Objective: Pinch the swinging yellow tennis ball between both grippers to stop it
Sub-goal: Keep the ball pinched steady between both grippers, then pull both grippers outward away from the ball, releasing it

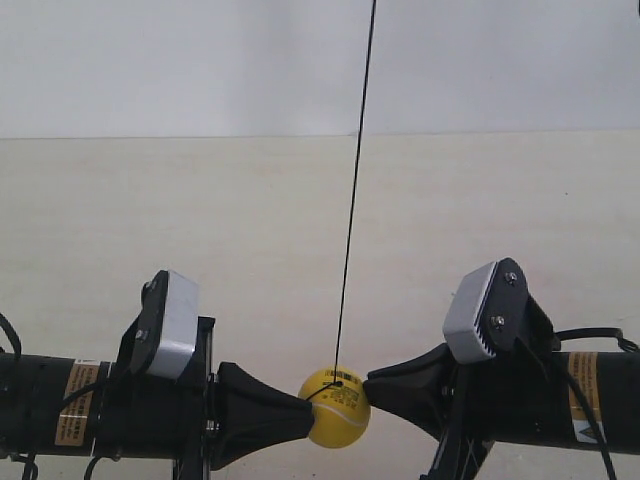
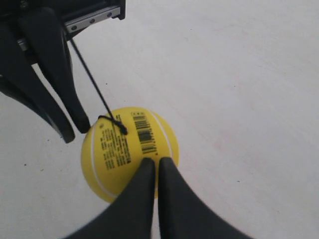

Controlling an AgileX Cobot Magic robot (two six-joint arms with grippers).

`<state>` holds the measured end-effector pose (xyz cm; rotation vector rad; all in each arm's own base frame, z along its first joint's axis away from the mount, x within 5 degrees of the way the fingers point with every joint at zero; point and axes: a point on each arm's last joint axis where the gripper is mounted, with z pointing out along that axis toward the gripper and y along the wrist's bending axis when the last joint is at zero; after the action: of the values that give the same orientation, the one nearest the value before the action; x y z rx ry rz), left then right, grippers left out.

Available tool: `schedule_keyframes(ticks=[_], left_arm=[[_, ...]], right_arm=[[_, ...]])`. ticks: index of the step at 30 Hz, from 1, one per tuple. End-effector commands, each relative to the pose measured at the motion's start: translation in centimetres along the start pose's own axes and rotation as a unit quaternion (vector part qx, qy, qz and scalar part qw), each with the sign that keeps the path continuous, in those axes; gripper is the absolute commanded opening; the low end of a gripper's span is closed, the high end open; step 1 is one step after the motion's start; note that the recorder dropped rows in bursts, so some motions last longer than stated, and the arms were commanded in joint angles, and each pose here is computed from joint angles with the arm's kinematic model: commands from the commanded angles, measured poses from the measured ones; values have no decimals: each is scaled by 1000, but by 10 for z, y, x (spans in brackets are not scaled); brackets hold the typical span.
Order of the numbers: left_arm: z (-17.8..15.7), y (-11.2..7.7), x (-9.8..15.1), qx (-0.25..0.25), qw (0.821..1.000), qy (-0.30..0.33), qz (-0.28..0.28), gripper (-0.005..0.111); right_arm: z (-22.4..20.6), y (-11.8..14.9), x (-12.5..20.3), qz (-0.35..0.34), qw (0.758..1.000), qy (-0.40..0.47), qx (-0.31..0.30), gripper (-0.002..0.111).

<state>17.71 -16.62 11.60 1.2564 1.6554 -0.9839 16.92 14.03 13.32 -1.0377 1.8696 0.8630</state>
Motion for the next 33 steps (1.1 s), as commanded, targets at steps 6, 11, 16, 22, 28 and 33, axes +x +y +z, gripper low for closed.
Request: schedule_keyframes(ticks=[6,11,16,22,28,33], left_arm=[[2,-1,0,4,1000,-3,1,5],[2,-1,0,3,1000,-3,1,5],[1,-1,-1,2,1000,-4,1,5],[-5,-2,-14,-12,1000,-9,18,5],[-14,-5,-25,-32,999,-13,16,5],[-26,-12,-33,-64,997,-36,10,5]], right_arm=[[1,1,0,-5,1000,-3,-7,0],[1,1,0,-5,1000,-3,-7,0],[-2,1,-4,-9,1000,-8,4,0],[-20,3,-22,-29,998,-12,53,0],[-41,11,-34,-38,995,-33,92,0],[-61,24,-40,-55,989,-82,110,0]])
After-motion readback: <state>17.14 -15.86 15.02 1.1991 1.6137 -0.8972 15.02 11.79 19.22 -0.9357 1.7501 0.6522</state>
